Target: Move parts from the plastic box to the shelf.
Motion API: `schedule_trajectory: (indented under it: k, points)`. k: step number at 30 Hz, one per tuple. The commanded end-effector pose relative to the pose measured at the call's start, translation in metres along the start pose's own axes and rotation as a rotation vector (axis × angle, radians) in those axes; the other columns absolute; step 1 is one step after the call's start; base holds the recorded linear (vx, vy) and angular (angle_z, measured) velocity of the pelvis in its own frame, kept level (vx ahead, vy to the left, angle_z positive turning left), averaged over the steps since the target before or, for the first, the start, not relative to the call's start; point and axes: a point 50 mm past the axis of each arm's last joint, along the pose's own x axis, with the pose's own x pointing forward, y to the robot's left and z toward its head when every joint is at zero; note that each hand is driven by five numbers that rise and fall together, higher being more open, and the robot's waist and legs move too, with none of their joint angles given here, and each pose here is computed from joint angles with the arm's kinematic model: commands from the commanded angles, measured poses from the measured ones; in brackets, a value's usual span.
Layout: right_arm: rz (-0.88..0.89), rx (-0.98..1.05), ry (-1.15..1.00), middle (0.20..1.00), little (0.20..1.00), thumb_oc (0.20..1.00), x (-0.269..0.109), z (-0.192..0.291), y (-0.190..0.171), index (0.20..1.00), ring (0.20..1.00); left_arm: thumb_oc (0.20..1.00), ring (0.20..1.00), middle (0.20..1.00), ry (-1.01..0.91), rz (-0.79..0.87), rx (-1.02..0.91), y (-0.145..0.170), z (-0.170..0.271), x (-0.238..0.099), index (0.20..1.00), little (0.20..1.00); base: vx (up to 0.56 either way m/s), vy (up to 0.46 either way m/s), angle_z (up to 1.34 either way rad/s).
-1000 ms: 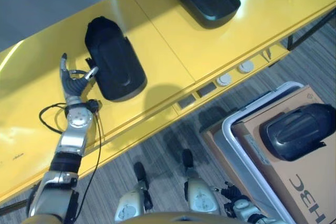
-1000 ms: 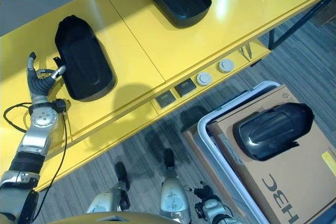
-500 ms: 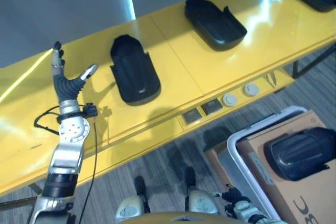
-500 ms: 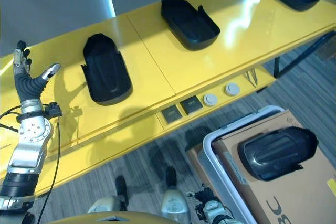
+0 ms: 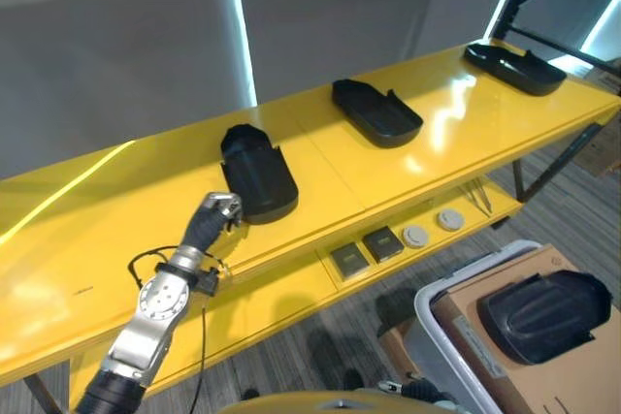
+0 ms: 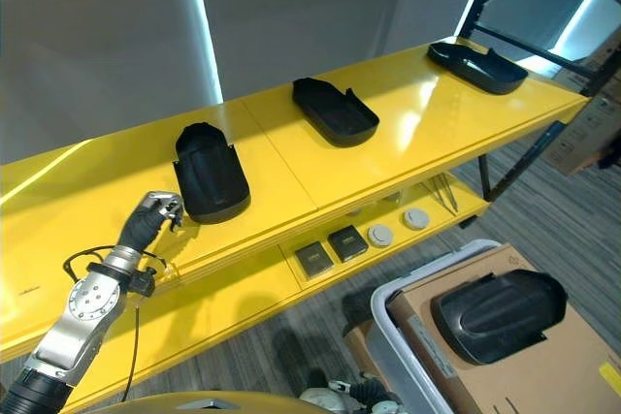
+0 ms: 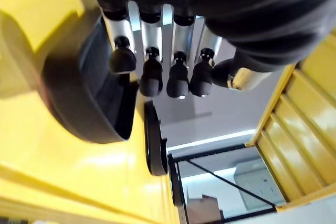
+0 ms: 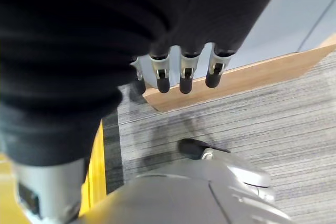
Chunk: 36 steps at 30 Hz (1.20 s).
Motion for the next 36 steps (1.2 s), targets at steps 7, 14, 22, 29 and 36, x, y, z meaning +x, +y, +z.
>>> schedule_trajectory:
  k: [7,14,22,29,36]
  points:
    - [0.021,-0.036,0.044,1.000,1.000,1.000,0.000,-0.007,0.001,1.000,1.000,0.200,0.200,0.200,-0.047,-0.084,-0.052,-0.011,0.003,0.034,0.200,0.200,-0.04,0.003,-0.20]
    - [-0.011,-0.024,0.027,1.000,1.000,1.000,0.001,-0.003,-0.004,1.000,1.000,0.200,0.200,0.200,0.067,0.091,-0.054,0.004,-0.026,0.051,0.200,0.200,0.00,0.000,-0.02]
    - [-0.008,-0.038,-0.006,1.000,1.000,1.000,0.001,0.005,0.000,1.000,1.000,0.200,0.200,0.200,0.072,0.240,0.000,0.027,-0.025,0.062,0.200,0.200,0.00,0.001,-0.01]
    - [-0.011,-0.047,-0.012,1.000,1.000,1.000,0.002,0.007,0.000,1.000,1.000,0.200,0.200,0.200,-0.004,0.262,0.001,0.031,-0.007,0.072,0.200,0.200,0.00,0.003,-0.01]
    - [-0.019,0.015,0.015,1.000,1.000,1.000,0.000,-0.002,-0.001,1.000,1.000,0.426,0.426,0.426,-0.208,0.081,0.023,0.007,0.036,0.061,0.426,0.426,0.00,0.013,0.02]
